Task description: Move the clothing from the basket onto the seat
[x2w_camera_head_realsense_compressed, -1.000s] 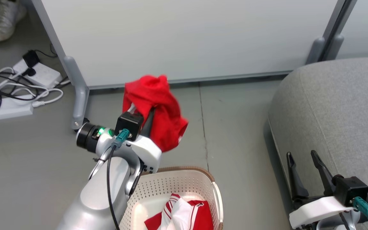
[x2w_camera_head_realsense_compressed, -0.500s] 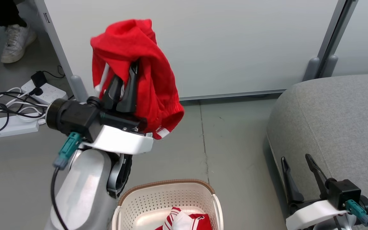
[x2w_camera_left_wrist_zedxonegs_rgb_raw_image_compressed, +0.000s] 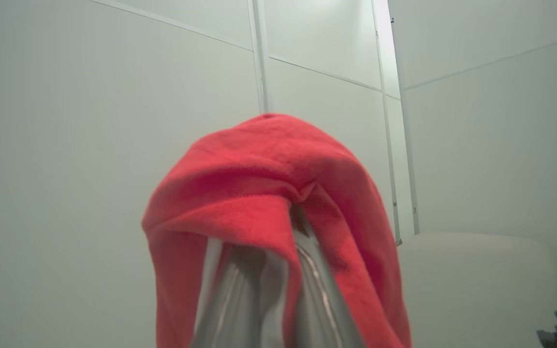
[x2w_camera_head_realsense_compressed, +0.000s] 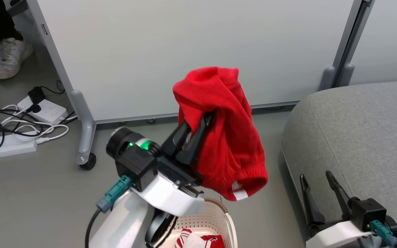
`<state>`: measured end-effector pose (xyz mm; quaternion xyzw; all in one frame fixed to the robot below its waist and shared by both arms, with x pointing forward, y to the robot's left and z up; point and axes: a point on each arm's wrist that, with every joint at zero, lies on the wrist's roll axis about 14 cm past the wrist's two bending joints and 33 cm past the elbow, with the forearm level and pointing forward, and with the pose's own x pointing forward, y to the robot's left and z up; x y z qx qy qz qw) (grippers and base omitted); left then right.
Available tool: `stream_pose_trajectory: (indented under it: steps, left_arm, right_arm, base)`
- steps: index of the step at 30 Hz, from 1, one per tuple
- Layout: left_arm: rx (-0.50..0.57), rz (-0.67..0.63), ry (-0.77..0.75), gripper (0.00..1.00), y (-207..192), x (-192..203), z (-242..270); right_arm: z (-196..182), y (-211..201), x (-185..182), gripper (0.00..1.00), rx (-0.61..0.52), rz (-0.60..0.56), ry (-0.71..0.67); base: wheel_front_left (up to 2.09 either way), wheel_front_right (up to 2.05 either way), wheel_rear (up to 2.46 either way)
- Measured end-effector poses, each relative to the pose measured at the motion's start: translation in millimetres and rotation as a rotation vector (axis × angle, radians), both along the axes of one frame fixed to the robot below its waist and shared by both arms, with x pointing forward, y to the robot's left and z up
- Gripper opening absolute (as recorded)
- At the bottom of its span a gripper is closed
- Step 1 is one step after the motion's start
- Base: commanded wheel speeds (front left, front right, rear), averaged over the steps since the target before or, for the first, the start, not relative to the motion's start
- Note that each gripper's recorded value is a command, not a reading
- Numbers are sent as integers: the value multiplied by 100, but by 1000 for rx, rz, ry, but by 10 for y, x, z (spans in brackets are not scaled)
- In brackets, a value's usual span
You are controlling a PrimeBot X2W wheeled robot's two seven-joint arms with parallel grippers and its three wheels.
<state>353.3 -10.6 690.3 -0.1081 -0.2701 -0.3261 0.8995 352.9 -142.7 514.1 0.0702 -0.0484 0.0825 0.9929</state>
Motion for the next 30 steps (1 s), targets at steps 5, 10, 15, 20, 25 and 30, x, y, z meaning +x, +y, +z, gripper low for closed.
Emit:
stream_pose_trajectory:
  steps: [5, 10, 15, 20, 25, 30]
  left_arm:
    - [19, -58, 38, 0, -146, -87, -152]
    - [31, -77, 56, 0, -206, -108, -230]
    - [33, -75, 61, 0, -203, -100, -245]
    - [36, -73, 69, 0, -203, -84, -274]
    - [40, -67, 83, 0, -193, -45, -315]
    - [38, -59, 85, 0, -177, -4, -316]
  right_arm:
    - [-27, 1, -18, 100, 0, 2, 8]
    - [-35, -8, -20, 100, 1, 0, 10]
    - [-44, -11, -17, 100, 0, 0, 13]
    - [-47, -15, -12, 100, 0, -1, 14]
    - [-1, -65, 19, 100, 2, -16, 1]
    - [85, -109, 35, 100, 0, -24, -26]
  base:
    - [0, 0, 0]
    - [0, 0, 0]
    - [0, 0, 0]
    - [0, 0, 0]
    - [0, 0, 0]
    - [0, 0, 0]
